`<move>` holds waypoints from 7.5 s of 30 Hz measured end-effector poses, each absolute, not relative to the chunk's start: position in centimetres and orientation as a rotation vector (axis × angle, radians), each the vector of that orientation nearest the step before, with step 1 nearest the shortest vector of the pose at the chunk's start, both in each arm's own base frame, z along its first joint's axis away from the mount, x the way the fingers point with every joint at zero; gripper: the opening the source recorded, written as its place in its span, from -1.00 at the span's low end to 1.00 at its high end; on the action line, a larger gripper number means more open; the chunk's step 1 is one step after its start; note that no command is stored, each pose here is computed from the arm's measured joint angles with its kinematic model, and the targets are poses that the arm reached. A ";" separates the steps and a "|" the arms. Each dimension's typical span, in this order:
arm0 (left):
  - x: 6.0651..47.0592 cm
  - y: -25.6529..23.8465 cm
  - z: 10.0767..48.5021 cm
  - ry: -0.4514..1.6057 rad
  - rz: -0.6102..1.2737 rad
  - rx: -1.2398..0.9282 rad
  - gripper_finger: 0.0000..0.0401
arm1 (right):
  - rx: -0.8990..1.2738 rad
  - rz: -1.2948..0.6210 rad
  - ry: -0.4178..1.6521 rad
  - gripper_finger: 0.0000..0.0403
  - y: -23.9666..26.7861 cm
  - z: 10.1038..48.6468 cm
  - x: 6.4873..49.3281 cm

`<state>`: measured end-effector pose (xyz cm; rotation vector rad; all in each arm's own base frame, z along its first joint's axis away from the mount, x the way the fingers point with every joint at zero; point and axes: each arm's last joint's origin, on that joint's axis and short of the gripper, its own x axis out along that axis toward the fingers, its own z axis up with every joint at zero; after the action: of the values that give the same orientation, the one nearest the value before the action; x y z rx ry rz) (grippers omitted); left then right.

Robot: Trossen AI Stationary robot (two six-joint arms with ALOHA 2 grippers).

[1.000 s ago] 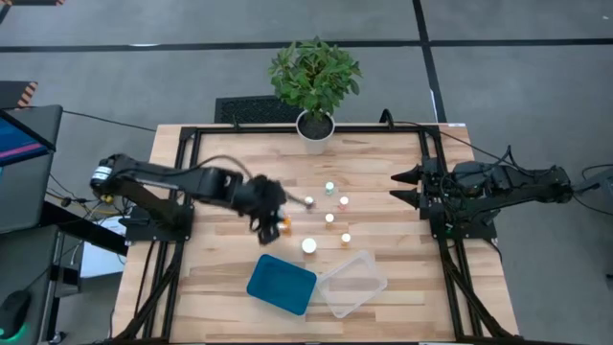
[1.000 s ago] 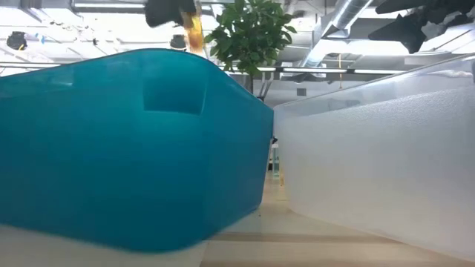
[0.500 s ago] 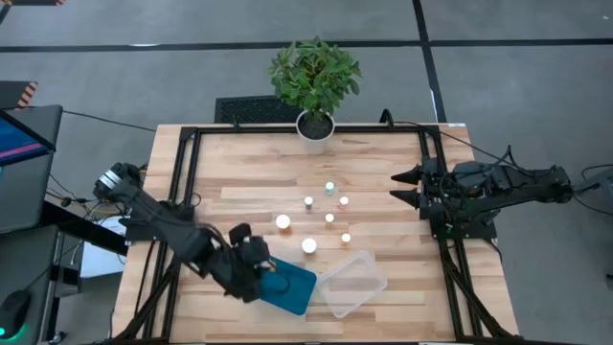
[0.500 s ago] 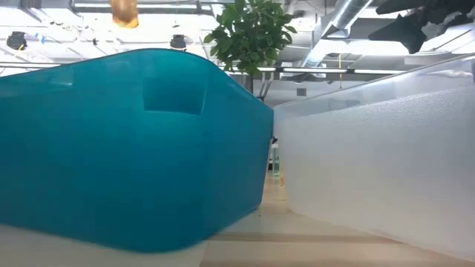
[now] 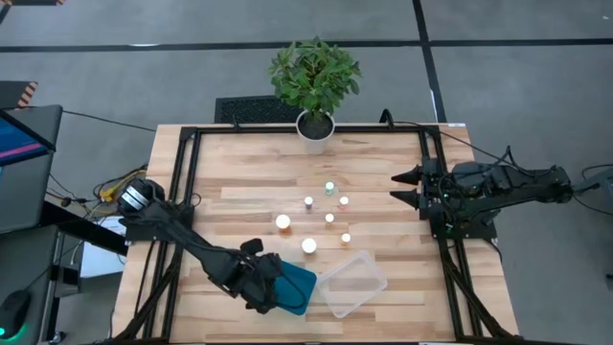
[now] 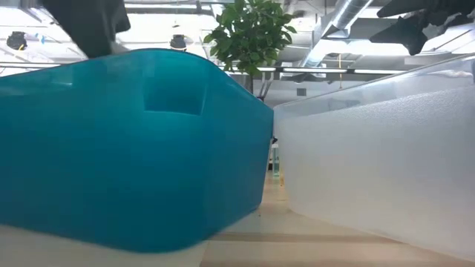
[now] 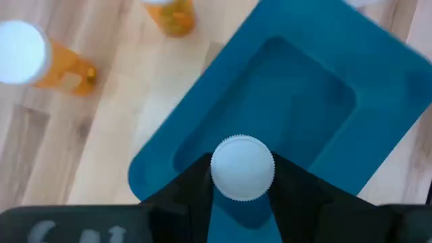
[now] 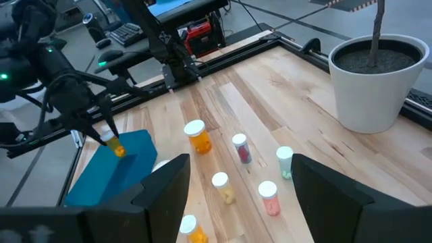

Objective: Pick and place medicine bottles into bin by pill shape (circle, oval)
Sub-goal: Put the small orange small medicine bottle into the blue bin, then put the large orange pill bottle into the blue bin

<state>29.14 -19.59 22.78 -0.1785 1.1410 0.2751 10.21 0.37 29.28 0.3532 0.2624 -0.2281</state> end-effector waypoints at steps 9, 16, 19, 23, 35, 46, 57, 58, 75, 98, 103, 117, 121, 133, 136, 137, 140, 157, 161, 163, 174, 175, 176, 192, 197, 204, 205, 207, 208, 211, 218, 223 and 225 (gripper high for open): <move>28.1 -17.9 20.0 1.159 0.283 -0.169 -0.42 | 0.353 -0.228 0.266 0.35 0.4 29.3 10.2; 28.0 -17.4 19.0 1.164 0.277 -0.127 -0.42 | 0.354 -0.228 0.266 0.35 0.4 29.3 10.2; 27.9 -17.3 19.0 1.165 0.272 -0.108 -0.42 | 0.354 -0.228 0.266 0.35 0.4 29.3 10.2; 28.0 -17.4 19.0 1.168 0.254 -0.095 -0.42 | 0.353 -0.228 0.265 0.35 0.4 29.3 10.2; 28.1 -17.4 19.1 1.156 0.234 -0.077 -0.42 | 0.353 -0.228 0.266 0.35 0.4 29.3 10.2; 28.3 -17.6 18.5 1.178 0.209 -0.058 -0.42 | 0.353 -0.228 0.266 0.35 0.4 29.3 10.2; 28.3 -17.6 18.0 1.205 0.217 -0.052 -0.42 | 0.352 -0.229 0.269 0.35 0.4 29.2 10.2; 28.3 -17.6 18.0 1.206 0.213 -0.053 -0.42 | 0.352 -0.230 0.271 0.35 0.4 29.2 10.2; 28.3 -17.6 18.1 1.207 0.229 -0.099 -0.02 | 0.349 -0.231 0.280 0.35 0.4 29.1 10.1; 28.8 -17.7 24.1 1.261 0.294 -0.083 0.38 | 0.349 -0.231 0.280 0.35 0.4 29.1 10.1; 30.1 -15.6 27.0 1.134 0.364 -0.139 0.40 | 0.349 -0.231 0.280 0.35 0.4 29.1 10.1; 33.0 -6.7 25.0 1.113 0.382 -0.042 0.42 | 0.349 -0.231 0.280 0.35 0.4 29.1 10.1; 32.9 -4.8 22.7 1.143 0.373 -0.043 0.42 | 0.348 -0.231 0.281 0.35 0.4 29.1 10.1; 33.1 -2.9 20.9 1.142 0.288 -0.082 0.42 | 0.337 -0.234 0.293 0.35 0.4 29.0 10.1; 33.1 -2.8 20.8 1.154 0.278 -0.077 0.42 | 0.331 -0.237 0.311 0.35 0.3 28.8 10.0; 33.0 -2.8 20.8 1.161 0.277 -0.070 0.42 | 0.329 -0.238 0.319 0.35 0.3 28.8 10.0; 33.0 -2.8 20.6 1.173 0.272 -0.061 0.42 | 0.325 -0.242 0.337 0.35 0.3 28.6 10.0; 32.5 -3.2 19.1 1.165 0.294 -0.100 0.42 | 0.324 -0.243 0.340 0.35 0.3 28.6 9.9; 32.6 -3.2 19.3 1.157 0.277 -0.077 0.39 | 0.324 -0.242 0.340 0.35 0.3 28.6 9.9; 32.6 -3.2 19.3 1.159 0.271 -0.070 0.34 | 0.324 -0.243 0.340 0.35 0.3 28.6 9.9; 32.5 -3.3 19.2 1.174 0.226 -0.054 -0.03 | 0.327 -0.243 0.339 0.35 0.3 28.6 9.9; 32.5 -3.3 19.3 1.174 0.227 -0.054 -0.03 | 0.327 -0.243 0.339 0.35 0.3 28.6 9.9; 32.5 -3.3 19.3 1.176 0.228 -0.055 -0.03 | 0.327 -0.243 0.340 0.35 0.3 28.6 9.9; 33.8 -6.1 26.3 1.088 0.233 -0.027 -0.25 | 0.326 -0.243 0.339 0.35 0.3 28.6 10.0; 33.6 -6.6 26.9 1.092 0.277 -0.048 -0.22 | 0.327 -0.242 0.339 0.35 0.3 28.6 9.9; 33.1 -7.4 26.7 1.153 0.215 -0.119 0.24 | 0.327 -0.242 0.339 0.35 0.3 28.6 9.9; 33.0 -7.5 26.6 1.164 0.212 -0.108 0.33 | 0.327 -0.242 0.339 0.35 0.3 28.6 9.9; 32.7 -7.5 26.5 1.182 0.220 -0.064 0.50 | 0.327 -0.242 0.339 0.35 0.3 28.6 9.9; 32.7 -7.5 26.4 1.185 0.224 -0.041 0.57 | 0.327 -0.242 0.339 0.35 0.3 28.6 9.9; 32.5 -7.4 25.5 1.209 0.214 -0.004 0.68 | 0.327 -0.242 0.340 0.35 0.3 28.6 9.9; 32.5 -7.0 23.0 1.179 0.206 0.031 0.64 | 0.327 -0.242 0.339 0.35 0.3 28.6 9.9; 32.7 -5.8 22.1 1.173 0.205 0.036 0.62 | 0.326 -0.242 0.340 0.35 0.3 28.6 9.9; 33.0 -5.4 21.7 1.162 0.179 0.022 0.62 | 0.326 -0.242 0.340 0.35 0.3 28.6 9.9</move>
<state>32.98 -5.35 21.68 0.0222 1.1624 0.1787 9.95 0.34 28.58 0.3264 0.3397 -0.2422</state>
